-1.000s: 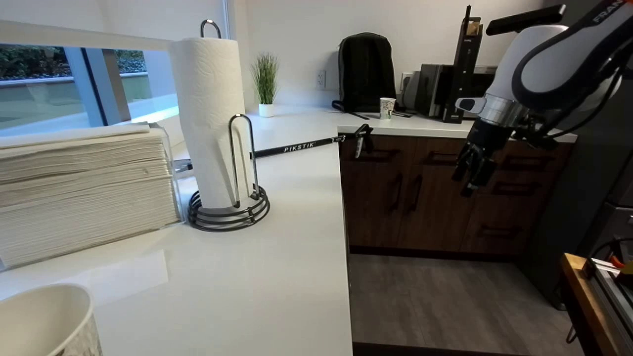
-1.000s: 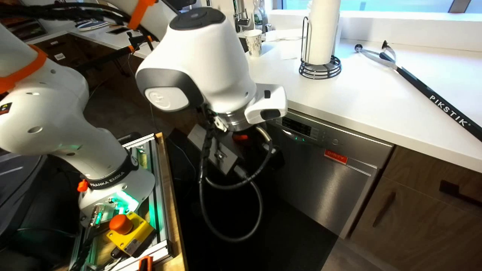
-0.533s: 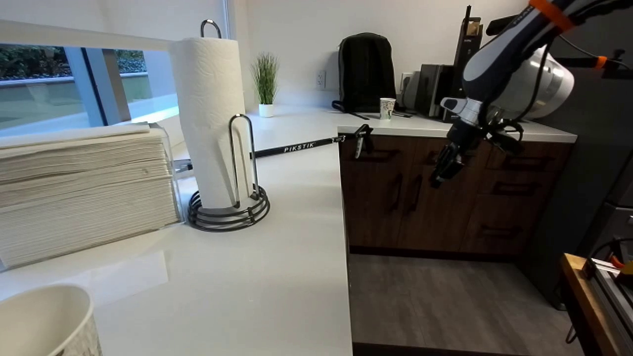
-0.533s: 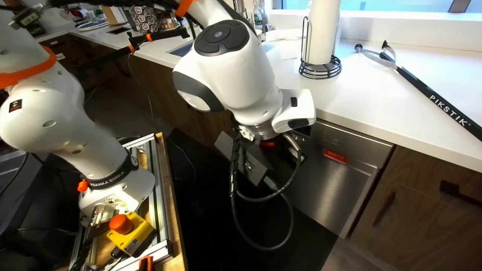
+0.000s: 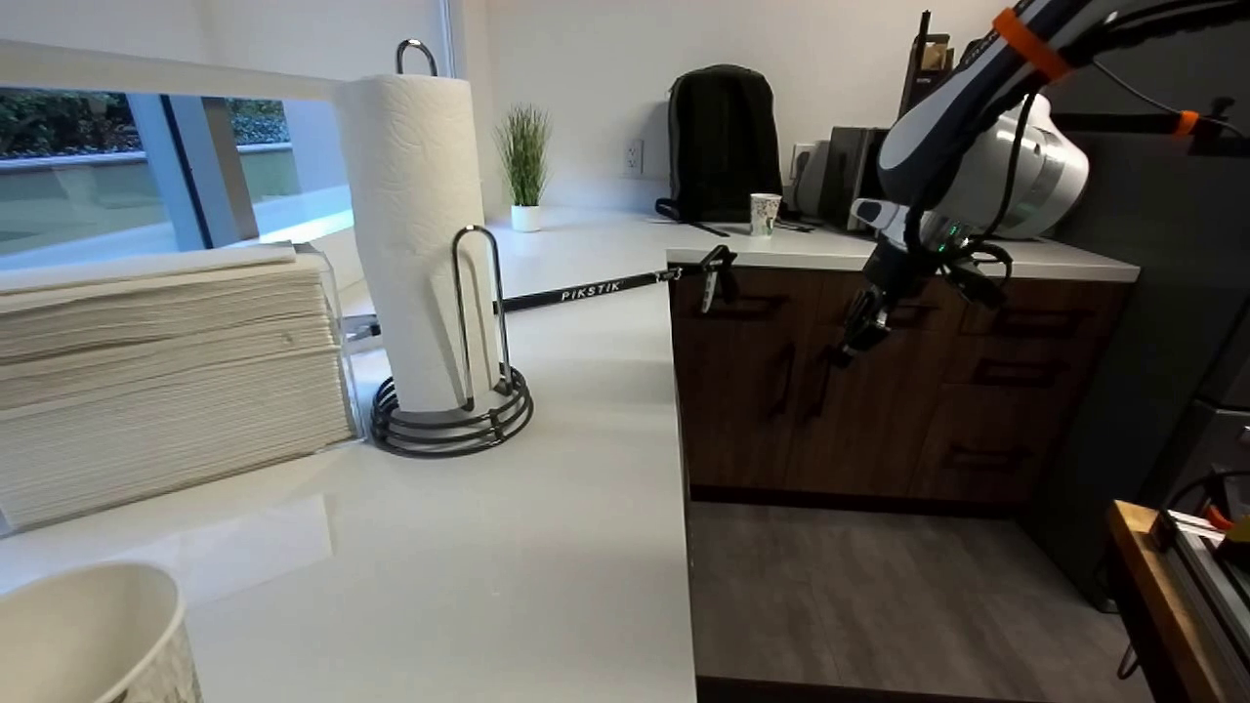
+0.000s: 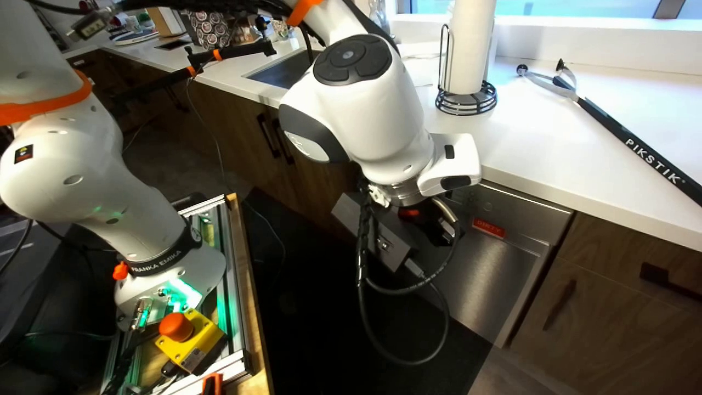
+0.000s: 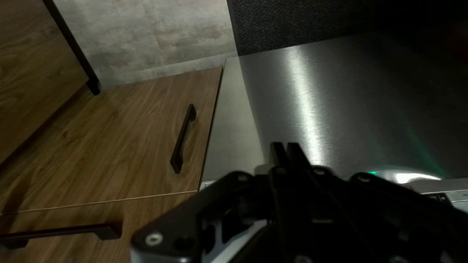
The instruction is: Press a button on the washing machine control pad
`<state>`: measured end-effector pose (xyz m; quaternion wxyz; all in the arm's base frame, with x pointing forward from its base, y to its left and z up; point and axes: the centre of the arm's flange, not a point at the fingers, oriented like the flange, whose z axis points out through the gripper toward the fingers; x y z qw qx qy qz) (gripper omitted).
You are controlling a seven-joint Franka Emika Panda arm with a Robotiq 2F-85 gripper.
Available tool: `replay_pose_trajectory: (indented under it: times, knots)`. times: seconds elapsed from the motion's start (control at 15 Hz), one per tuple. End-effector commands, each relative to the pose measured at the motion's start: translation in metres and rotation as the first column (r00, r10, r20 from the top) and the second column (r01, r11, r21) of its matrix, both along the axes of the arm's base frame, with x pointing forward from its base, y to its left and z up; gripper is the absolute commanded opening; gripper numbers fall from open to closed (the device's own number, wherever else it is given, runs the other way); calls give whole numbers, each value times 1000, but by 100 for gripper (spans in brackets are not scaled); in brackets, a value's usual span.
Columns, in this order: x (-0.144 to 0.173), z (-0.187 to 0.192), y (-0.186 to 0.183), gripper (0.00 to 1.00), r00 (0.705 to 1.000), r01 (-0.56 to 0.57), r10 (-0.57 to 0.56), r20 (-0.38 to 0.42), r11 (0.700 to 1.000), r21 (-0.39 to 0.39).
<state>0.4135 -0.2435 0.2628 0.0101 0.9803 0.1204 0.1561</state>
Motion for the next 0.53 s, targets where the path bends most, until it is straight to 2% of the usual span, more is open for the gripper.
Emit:
replay_pose_trajectory:
  times: [0.0,0.47]
  knots:
    - [11,-14,6,0,998,-39,37,45,999,33]
    - [42,-40,45,0,979,-136,121,166,987,80]
